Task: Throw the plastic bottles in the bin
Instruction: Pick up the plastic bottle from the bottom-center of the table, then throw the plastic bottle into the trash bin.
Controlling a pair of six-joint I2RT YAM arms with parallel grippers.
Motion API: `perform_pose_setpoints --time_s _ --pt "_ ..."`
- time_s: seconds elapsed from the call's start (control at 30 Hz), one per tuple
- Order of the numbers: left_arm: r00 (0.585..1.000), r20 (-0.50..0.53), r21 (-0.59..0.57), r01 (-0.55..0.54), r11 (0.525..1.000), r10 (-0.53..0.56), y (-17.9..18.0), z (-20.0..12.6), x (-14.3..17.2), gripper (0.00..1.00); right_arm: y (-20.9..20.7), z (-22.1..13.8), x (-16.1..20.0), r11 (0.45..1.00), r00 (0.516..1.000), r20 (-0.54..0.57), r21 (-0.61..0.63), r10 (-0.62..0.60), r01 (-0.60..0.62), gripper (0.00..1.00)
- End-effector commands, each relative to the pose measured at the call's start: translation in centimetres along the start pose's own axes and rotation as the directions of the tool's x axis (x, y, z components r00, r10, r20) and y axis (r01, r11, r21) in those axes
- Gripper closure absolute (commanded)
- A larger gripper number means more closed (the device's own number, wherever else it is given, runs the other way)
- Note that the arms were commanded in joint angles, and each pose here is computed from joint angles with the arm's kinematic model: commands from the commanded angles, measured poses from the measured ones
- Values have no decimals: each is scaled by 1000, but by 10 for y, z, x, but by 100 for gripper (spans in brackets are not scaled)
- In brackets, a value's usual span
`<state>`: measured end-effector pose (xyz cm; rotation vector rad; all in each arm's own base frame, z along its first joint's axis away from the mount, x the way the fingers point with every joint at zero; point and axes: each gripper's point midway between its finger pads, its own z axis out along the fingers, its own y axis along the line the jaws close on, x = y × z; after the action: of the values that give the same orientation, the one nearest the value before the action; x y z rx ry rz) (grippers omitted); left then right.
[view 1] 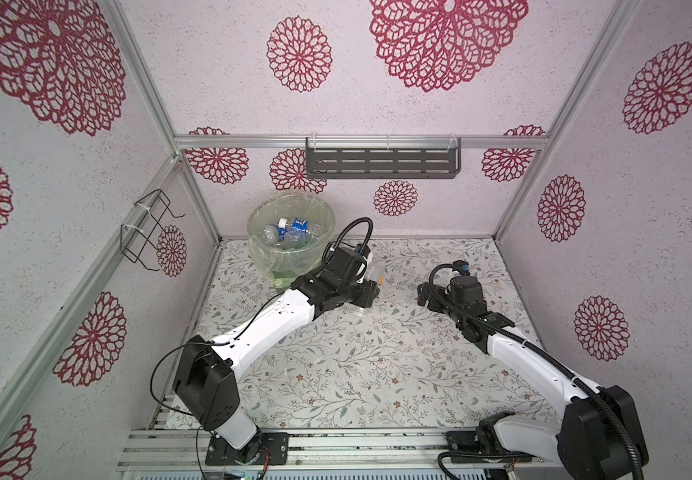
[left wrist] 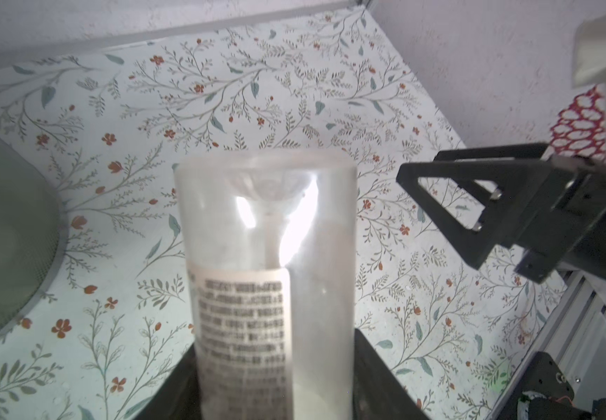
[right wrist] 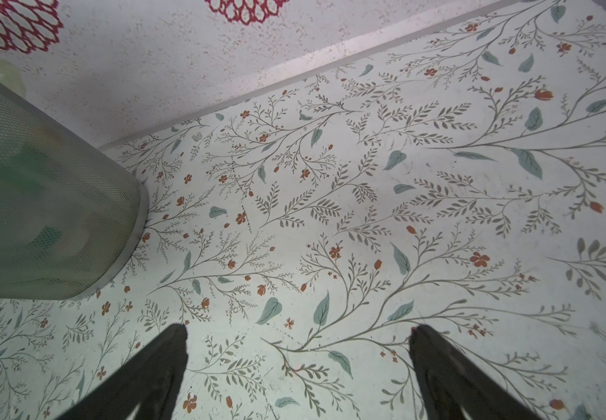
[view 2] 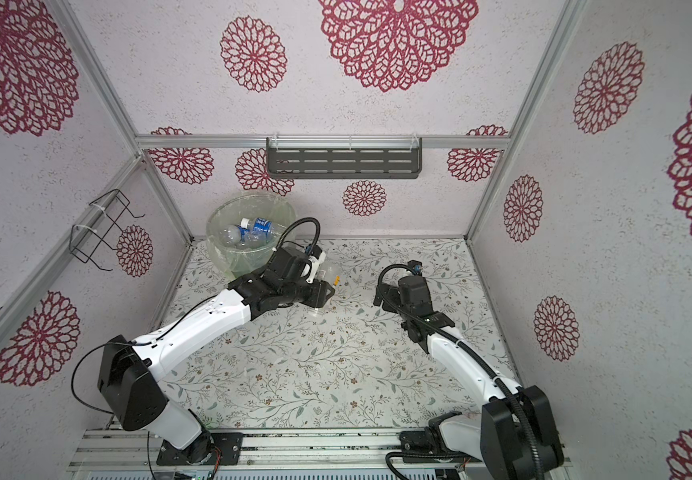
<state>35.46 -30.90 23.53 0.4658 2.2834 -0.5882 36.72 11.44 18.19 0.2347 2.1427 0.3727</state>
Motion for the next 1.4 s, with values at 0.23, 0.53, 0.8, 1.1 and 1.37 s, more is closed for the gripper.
perform_pose_setpoints --time_s 0.23,0.53,0.8,1.1,1.37 --pt "954 283 21 94 995 -96 12 -63 -80 56 3 1 -9 999 999 26 -23 39 -38 1" --pt "902 391 -86 234 968 -183 59 -127 -75 56 0 -1 -7 999 999 31 -19 42 -42 1" --pt "815 494 -164 431 888 -304 105 -186 -40 57 2 6 -6 998 998 22 -29 55 -55 1" --pt "705 585 -183 596 782 -400 137 -216 -23 57 6 10 -6 997 998 12 -47 69 -68 1" --pt "605 640 -48 647 761 -474 164 -216 -107 55 7 11 -6 994 996 13 -58 89 -88 1"
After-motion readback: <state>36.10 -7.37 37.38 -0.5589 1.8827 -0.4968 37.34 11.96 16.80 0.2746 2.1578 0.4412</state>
